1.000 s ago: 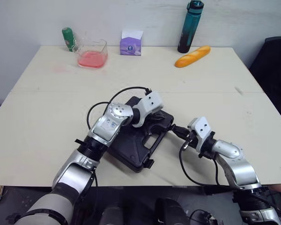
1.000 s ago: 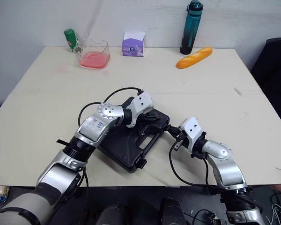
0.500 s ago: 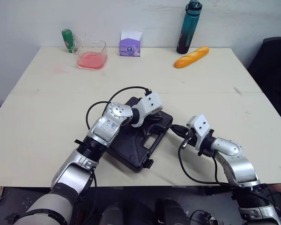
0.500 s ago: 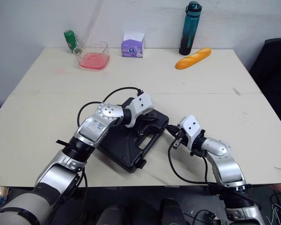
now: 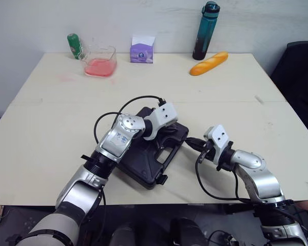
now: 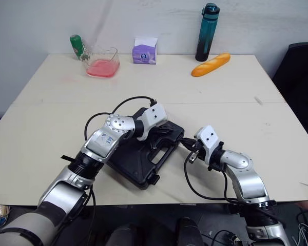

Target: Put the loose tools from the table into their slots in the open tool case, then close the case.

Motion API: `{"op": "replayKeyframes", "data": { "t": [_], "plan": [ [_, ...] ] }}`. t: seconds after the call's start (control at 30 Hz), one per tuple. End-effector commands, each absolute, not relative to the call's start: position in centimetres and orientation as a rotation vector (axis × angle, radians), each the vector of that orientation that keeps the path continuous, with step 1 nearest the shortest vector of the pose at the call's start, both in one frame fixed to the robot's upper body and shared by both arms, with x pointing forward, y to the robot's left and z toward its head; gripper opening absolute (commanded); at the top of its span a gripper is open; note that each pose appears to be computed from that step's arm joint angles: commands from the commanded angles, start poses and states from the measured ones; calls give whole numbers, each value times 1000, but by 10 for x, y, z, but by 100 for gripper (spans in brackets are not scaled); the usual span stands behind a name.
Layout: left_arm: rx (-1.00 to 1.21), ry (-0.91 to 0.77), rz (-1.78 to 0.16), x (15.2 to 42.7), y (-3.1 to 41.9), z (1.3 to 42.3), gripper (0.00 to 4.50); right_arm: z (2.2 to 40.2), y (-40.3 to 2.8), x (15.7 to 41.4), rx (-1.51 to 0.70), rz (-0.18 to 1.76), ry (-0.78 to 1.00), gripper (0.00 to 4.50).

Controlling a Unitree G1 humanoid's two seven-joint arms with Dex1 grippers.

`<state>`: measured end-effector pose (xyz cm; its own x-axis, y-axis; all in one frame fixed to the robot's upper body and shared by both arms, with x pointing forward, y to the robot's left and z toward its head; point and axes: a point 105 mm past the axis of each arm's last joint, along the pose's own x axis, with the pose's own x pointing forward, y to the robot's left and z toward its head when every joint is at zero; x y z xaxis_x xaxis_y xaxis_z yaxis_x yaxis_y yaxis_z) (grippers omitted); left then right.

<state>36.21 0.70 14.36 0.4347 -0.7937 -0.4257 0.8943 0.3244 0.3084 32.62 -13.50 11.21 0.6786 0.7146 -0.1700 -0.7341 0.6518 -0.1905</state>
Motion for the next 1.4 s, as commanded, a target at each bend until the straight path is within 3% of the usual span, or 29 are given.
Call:
{"op": "replayKeyframes", "data": {
  "t": [0.03, 0.27, 0.47, 0.63, 0.73, 1.23, 1.4],
  "plan": [
    [513, 470, -1120, 349, 24, 76, 0, 141, -123, 322, -295, 887, -36, 7],
    [466, 115, -1174, 354, 18, 148, 0, 145, -146, 309, -384, 904, -9, 7],
    [466, -148, -1416, 308, 28, 200, 0, 137, -150, 274, -361, 1037, 36, 7],
    [498, -82, -1574, 264, 46, 183, 0, 127, -141, 254, -369, 1133, 40, 7],
    [511, -45, -1597, 252, 50, 172, 0, 122, -136, 248, -365, 1179, 49, 7],
    [516, 58, -1437, 255, 74, 148, 0, 103, -109, 227, -339, 1413, 103, 7],
    [559, 114, -1469, 246, 91, 137, 0, 96, -106, 222, -333, 1441, 106, 7]
  ]
}}
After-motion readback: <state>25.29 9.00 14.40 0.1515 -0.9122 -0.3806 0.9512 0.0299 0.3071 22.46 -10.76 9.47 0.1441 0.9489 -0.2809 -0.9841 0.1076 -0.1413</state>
